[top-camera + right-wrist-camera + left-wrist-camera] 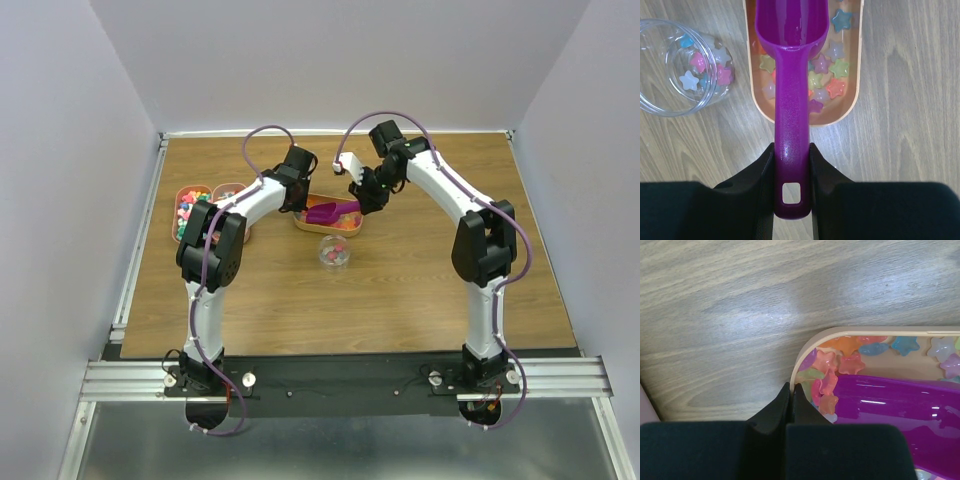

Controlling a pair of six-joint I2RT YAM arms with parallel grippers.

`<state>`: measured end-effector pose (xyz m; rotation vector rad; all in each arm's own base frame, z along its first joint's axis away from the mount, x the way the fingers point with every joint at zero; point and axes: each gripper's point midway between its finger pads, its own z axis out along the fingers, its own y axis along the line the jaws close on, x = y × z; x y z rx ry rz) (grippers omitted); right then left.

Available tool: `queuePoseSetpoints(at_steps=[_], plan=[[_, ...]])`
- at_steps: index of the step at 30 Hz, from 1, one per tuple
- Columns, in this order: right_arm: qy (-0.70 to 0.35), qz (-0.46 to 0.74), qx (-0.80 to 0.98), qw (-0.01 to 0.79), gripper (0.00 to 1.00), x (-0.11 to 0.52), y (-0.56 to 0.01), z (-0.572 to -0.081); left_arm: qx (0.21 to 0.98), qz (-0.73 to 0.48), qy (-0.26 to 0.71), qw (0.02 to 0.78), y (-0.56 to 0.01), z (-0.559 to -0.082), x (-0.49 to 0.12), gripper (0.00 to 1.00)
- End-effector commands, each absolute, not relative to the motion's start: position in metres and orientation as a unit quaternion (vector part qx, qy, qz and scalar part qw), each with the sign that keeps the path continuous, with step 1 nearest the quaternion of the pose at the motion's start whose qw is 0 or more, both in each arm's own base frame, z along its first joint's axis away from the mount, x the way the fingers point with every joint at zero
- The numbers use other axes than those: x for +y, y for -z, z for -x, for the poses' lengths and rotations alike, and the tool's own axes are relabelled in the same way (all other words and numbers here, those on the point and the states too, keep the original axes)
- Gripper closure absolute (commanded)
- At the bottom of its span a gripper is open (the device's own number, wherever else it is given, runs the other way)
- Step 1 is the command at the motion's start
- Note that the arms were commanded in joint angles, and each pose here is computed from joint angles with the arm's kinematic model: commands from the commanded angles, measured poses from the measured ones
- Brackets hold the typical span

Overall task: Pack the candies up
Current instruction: Scoop the fake candies from the storage box.

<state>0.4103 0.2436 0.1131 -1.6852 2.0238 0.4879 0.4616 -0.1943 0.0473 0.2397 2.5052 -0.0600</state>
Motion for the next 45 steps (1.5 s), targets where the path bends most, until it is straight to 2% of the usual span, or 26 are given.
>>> queuePoseSetpoints(at_steps=[1, 19, 28, 33, 41, 45], plan=[[-0.2, 0.61, 0.73, 0.234, 0.99, 0.256, -0.112, -0.41, 0.944, -0.096, 0.047, 0.313, -0.063, -0.459, -0.21, 1.0], [-0.23, 0.592, 0.726, 0.263, 0.99, 0.271, -0.103, -0.411, 0.935, -0.07, 0.093, 0.334, -0.102, -0.456, -0.223, 1.0], [-0.234, 0.585, 0.726, 0.275, 0.99, 0.272, -0.103, -0.408, 0.928, -0.059, 0.082, 0.358, -0.132, -0.459, -0.219, 1.0], [-0.26, 0.586, 0.713, 0.284, 0.99, 0.28, -0.107, -0.404, 0.928, -0.058, 0.099, 0.354, -0.133, -0.458, -0.227, 1.0], [-0.259, 0.584, 0.712, 0.29, 0.99, 0.281, -0.107, -0.405, 0.929, -0.048, 0.068, 0.361, -0.141, -0.46, -0.216, 1.0], [-0.27, 0.579, 0.71, 0.297, 0.99, 0.286, -0.111, -0.407, 0.924, -0.064, 0.09, 0.365, -0.149, -0.459, -0.228, 1.0]])
